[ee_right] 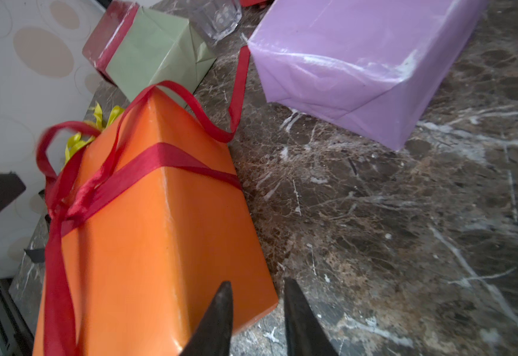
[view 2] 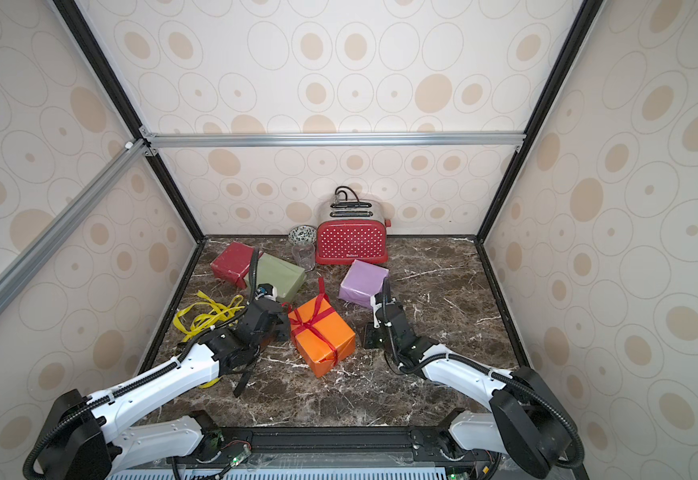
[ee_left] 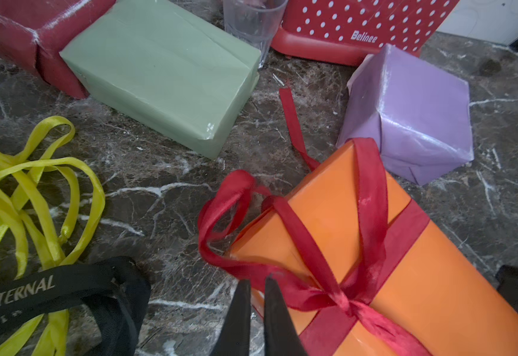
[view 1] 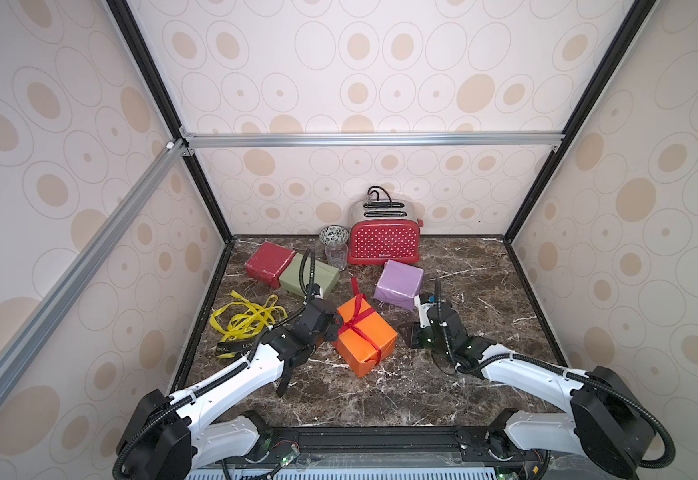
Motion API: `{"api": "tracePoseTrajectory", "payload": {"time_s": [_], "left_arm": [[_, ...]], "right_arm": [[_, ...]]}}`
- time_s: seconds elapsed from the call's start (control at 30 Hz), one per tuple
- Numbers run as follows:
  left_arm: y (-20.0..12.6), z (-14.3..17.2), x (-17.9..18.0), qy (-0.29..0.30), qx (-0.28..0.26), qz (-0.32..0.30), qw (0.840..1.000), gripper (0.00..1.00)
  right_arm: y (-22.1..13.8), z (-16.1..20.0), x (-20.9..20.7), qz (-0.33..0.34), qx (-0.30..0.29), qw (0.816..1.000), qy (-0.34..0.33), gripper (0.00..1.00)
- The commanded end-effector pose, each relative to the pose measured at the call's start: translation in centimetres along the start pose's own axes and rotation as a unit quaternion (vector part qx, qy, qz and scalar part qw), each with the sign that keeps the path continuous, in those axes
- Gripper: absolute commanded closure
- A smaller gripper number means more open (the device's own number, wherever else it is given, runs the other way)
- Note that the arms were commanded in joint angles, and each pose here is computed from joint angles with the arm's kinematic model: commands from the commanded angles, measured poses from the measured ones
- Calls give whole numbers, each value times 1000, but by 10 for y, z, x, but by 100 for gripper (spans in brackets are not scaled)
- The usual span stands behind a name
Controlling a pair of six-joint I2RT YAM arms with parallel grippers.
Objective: Untie the ribbon bows on the gift boxes
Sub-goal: Untie the ribbon from the gift box.
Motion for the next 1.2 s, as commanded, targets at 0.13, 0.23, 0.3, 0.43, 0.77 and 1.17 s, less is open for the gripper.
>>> {"api": "tracePoseTrajectory", "payload": {"time_s": [0.13, 0.23, 0.3, 0.43, 0.77, 1.17], "left_arm": [[-15, -23, 14, -112, -72, -22, 991, 89], [-25, -21, 31, -139, -94, -45, 985, 70], [-30, -23, 33, -143, -104, -38, 984, 56], [-33, -31, 11, -98, -71, -1, 993, 43], [-7, -22, -35, -124, 40, 51, 990, 45], [14, -11, -32, -209, 52, 19, 976, 48]], "right_arm": [[-5, 5, 45, -59, 73, 995, -41, 62], [-10, 7, 64, -39, 95, 991, -84, 60], [-9, 11, 72, -17, 116, 987, -108, 60], [0, 21, 92, -3, 152, 979, -136, 60], [27, 26, 116, -2, 202, 973, -114, 70], [33, 40, 122, -17, 226, 969, -102, 74]]}}
Point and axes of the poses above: each gripper's point midway between its finger pads, its own y axis out along the fingers, its own x axis along the line the jaws close on, z = x × y, the point moved 1 cm from there along -y, back along the fingers, and after that the axes turned 5 degrees about y, right-handed, at the moved point
